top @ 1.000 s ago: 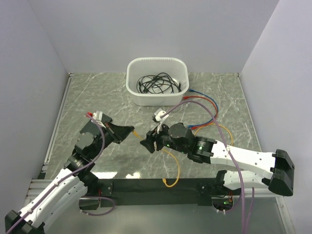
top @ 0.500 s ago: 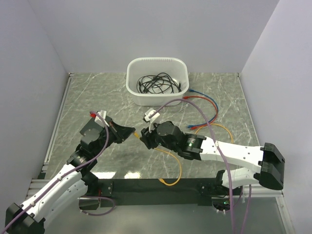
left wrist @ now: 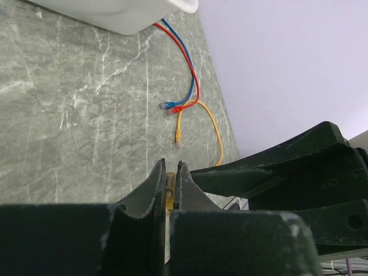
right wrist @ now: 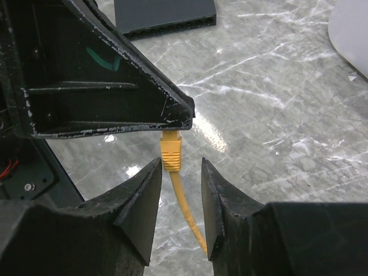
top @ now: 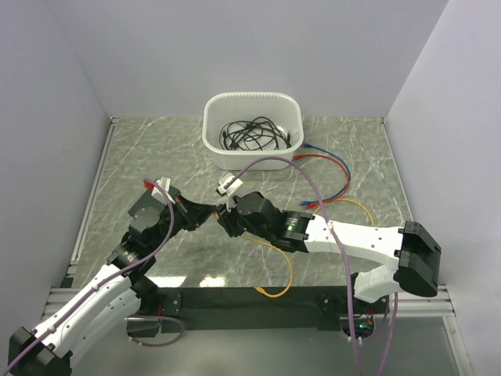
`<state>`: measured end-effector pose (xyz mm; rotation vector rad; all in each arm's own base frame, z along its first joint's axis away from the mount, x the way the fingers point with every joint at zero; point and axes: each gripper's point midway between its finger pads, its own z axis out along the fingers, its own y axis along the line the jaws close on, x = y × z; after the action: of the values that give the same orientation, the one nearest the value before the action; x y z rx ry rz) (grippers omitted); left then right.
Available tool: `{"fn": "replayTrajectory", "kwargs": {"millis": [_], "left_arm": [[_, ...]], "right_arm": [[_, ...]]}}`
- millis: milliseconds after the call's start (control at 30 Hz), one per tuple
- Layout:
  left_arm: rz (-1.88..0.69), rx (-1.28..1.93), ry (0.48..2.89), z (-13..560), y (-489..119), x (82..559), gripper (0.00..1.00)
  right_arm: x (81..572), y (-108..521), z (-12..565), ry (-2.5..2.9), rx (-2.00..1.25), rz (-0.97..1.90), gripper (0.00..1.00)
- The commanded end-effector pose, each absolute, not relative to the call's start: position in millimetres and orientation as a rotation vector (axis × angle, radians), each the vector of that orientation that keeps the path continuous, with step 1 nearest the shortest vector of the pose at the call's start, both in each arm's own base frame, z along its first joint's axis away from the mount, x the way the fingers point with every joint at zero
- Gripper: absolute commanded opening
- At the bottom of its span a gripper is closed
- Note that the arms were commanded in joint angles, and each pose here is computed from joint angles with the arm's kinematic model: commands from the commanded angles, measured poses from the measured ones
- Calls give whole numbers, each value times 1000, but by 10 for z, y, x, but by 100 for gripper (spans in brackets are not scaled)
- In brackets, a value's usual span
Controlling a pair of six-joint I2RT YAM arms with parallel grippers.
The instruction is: Insert the plug into the switch port
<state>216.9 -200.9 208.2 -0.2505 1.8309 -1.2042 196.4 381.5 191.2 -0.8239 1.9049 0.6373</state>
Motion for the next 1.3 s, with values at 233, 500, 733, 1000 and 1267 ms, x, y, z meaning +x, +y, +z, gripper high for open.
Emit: {"fn": "replayTrajectory", "kwargs": {"millis": [233,500,733,1000,1267], "left_arm": [[-1225,-268,1804,2148,-2014,2178,1],[-1223,-273,1802,2147,-2003,2174,1],[-1179,-301,1813,2114,-1941,2197,25],[-824,-441,1902,1809,-1553,2465,87],[-470,-602,1926,1666,-769,2919,96]], "right_arm": [[2053,3959,2142,1853,-789,642,36],[2076,3969,2114,1861,-785,627,21],[2101,3907,2090,1860,-764,604,0],[2155,3735,1919,1925,-722,517,0],[2122,3427,1773,1989,-666,452,0]]}}
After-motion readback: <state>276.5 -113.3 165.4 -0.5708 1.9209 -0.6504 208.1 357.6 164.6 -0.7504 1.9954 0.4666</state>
